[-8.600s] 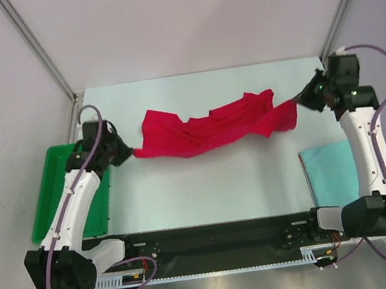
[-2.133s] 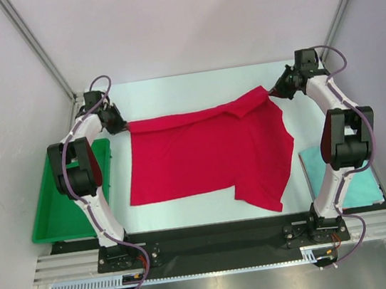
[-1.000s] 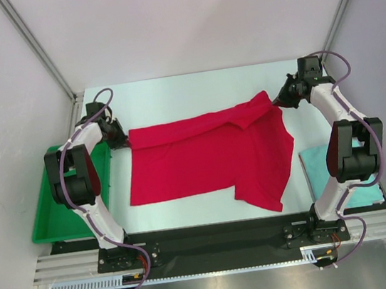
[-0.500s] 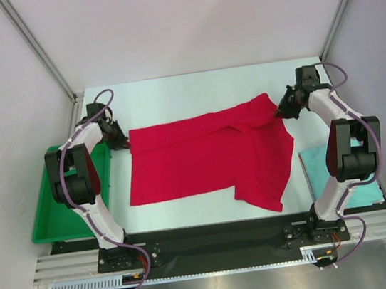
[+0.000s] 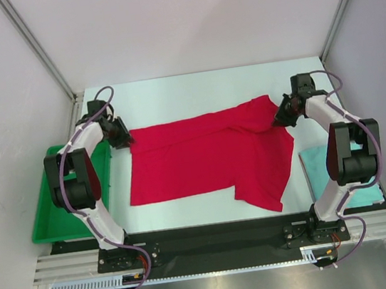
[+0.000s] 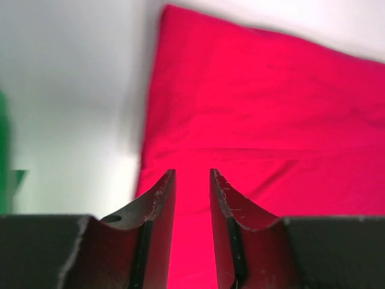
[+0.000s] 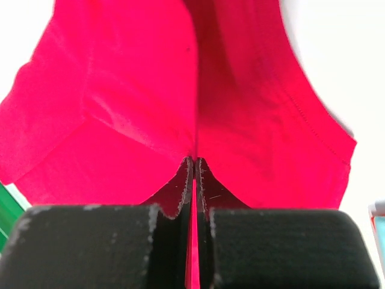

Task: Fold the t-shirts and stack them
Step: Fold the tshirt

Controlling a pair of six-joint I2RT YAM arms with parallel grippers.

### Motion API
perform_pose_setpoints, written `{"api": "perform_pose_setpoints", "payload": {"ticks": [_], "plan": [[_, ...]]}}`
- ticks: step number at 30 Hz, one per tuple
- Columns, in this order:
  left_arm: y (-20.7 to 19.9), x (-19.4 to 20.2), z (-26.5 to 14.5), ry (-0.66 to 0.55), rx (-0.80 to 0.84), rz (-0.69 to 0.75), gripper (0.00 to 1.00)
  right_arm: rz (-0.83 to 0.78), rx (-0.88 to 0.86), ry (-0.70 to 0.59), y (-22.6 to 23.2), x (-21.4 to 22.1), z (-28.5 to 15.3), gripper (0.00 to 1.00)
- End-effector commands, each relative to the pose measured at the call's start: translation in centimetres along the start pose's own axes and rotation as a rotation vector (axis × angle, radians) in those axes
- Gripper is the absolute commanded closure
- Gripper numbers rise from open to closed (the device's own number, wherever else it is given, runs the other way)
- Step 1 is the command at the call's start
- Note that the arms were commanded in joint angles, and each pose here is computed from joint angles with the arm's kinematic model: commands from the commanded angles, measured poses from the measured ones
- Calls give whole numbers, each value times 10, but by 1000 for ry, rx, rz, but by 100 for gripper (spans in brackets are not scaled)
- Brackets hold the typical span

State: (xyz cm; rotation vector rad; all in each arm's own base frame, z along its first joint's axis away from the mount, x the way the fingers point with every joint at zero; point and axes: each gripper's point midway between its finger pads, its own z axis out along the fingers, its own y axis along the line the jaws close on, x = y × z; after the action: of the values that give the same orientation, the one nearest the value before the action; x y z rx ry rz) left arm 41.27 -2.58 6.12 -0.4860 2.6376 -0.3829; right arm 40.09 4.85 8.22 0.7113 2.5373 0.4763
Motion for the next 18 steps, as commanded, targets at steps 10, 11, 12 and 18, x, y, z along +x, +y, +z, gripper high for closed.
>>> {"api": "perform_pose_setpoints", "payload": {"ticks": [10, 11, 12, 18], "plan": [[-44, -3, 8, 17, 161, -41, 65, 12, 3, -63, 6, 0, -29, 100], [-45, -4, 10, 18, 167, -48, 65, 11, -4, -73, 6, 0, -29, 100], [-46, -5, 13, 21, 170, -52, 65, 17, 5, -54, 0, 9, -25, 100], [-46, -19, 30, 52, 151, -61, 65, 49, -18, -40, -7, 29, -19, 100]]}}
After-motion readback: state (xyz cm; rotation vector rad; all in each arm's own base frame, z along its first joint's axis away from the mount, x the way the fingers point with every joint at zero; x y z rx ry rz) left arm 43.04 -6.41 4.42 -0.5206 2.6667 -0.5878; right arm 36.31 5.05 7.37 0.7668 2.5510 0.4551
